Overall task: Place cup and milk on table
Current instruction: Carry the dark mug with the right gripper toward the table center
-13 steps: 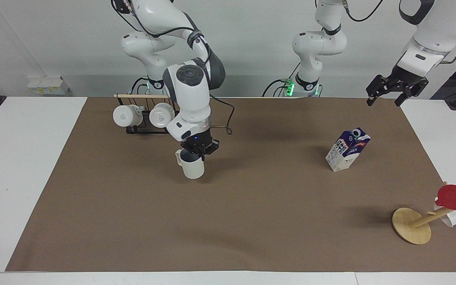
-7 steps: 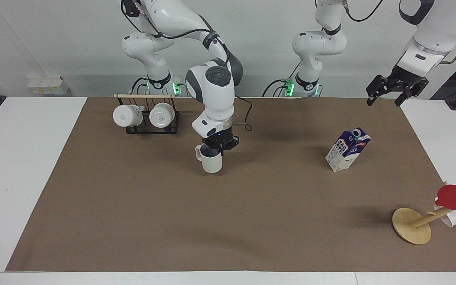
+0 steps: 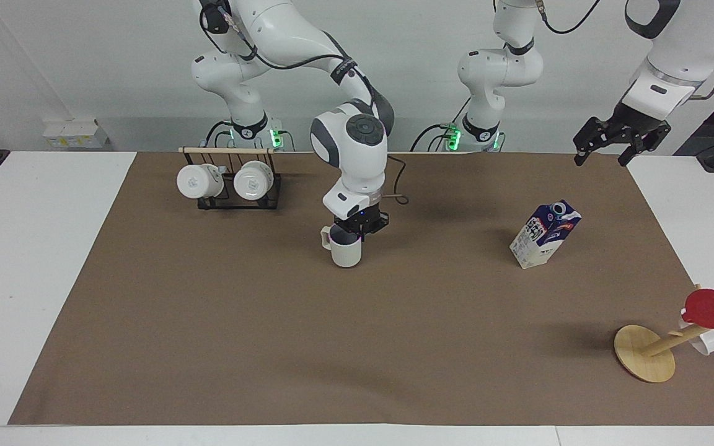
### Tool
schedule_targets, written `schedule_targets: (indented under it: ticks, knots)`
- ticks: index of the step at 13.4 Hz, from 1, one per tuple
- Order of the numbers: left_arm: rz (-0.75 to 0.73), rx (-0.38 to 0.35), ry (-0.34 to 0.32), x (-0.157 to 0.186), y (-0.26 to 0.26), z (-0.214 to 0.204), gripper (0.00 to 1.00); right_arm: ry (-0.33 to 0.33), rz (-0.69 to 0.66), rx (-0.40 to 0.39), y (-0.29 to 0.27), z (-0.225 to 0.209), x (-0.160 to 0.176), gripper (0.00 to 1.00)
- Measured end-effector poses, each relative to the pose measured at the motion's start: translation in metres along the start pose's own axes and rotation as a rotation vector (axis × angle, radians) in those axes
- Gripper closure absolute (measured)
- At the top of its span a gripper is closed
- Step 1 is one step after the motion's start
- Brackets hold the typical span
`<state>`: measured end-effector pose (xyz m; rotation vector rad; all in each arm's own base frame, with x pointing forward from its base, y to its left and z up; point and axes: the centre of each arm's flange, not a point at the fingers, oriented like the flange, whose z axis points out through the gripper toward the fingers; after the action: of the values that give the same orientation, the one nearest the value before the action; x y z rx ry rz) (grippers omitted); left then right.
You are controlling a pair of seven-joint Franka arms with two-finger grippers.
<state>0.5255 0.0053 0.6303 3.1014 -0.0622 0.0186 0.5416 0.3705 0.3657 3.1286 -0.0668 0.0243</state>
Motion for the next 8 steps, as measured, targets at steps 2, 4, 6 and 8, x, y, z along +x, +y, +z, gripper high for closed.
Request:
schedule_targets:
  ticks: [2, 4, 6, 8]
  knots:
    - [0.0, 0.0, 0.0, 0.0, 0.0, 0.0, 0.0, 0.001, -0.001, 0.001, 0.0, 0.0, 0.0, 0.76]
    - [0.0, 0.0, 0.0, 0.0, 0.0, 0.0, 0.0, 0.011, -0.001, 0.008, -0.001, -0.004, 0.002, 0.53]
    - [0.0, 0.0, 0.0, 0.0, 0.0, 0.0, 0.0, 0.029, 0.013, 0.031, 0.001, -0.019, 0.007, 0.34]
    - [0.0, 0.0, 0.0, 0.0, 0.0, 0.0, 0.0, 0.06, 0.052, 0.066, 0.018, -0.052, 0.017, 0.09]
